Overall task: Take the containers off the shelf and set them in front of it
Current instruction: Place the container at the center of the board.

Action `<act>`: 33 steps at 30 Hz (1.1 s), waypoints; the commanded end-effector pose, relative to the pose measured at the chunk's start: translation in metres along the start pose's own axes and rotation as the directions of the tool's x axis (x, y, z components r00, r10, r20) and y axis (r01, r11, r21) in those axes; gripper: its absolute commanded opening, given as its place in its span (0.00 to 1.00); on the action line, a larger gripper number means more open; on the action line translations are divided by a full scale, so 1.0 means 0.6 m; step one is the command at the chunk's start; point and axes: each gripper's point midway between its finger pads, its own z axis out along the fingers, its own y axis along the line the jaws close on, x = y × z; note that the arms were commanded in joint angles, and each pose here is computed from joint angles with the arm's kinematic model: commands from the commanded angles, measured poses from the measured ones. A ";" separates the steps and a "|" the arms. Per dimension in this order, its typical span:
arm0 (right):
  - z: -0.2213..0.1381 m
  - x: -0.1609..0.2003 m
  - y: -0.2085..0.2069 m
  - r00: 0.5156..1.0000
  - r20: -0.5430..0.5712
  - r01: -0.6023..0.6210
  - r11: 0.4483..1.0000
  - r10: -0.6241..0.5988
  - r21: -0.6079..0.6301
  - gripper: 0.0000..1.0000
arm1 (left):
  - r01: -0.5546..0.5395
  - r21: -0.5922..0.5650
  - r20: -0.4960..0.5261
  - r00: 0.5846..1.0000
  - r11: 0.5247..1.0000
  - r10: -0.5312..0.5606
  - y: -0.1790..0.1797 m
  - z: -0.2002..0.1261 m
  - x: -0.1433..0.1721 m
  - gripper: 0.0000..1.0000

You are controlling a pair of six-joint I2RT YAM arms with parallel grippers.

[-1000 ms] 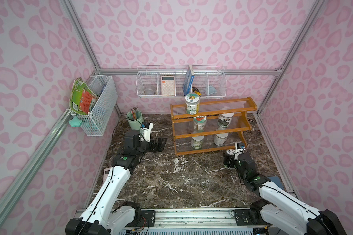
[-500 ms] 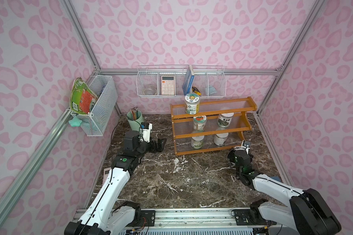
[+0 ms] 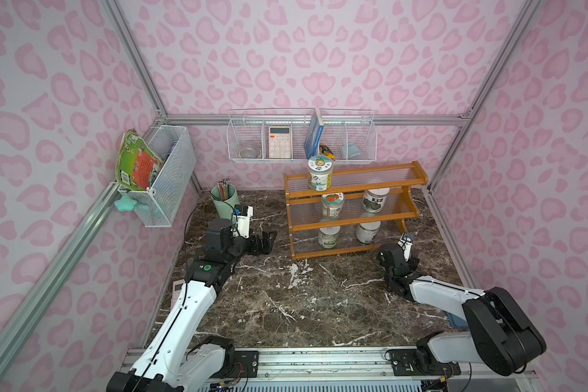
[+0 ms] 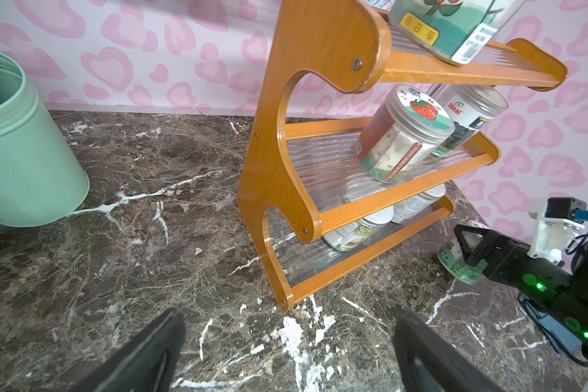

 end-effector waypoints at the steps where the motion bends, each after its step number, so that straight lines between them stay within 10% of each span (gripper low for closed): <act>1: 0.003 -0.006 -0.001 1.000 0.004 -0.006 1.000 0.006 0.026 0.94 | -0.026 -0.003 0.018 1.000 1.000 0.026 0.000 -0.002 -0.007 1.00; 21: -0.065 -0.085 -0.008 0.994 0.089 -0.060 0.998 0.063 -0.034 0.99 | -0.099 0.011 0.008 0.995 0.995 0.099 -0.035 -0.003 -0.020 1.00; 33: -0.174 -0.157 0.050 0.992 0.126 0.040 0.914 0.012 -0.403 0.99 | -0.248 0.171 0.051 0.969 0.954 0.242 -0.151 0.021 -0.141 1.00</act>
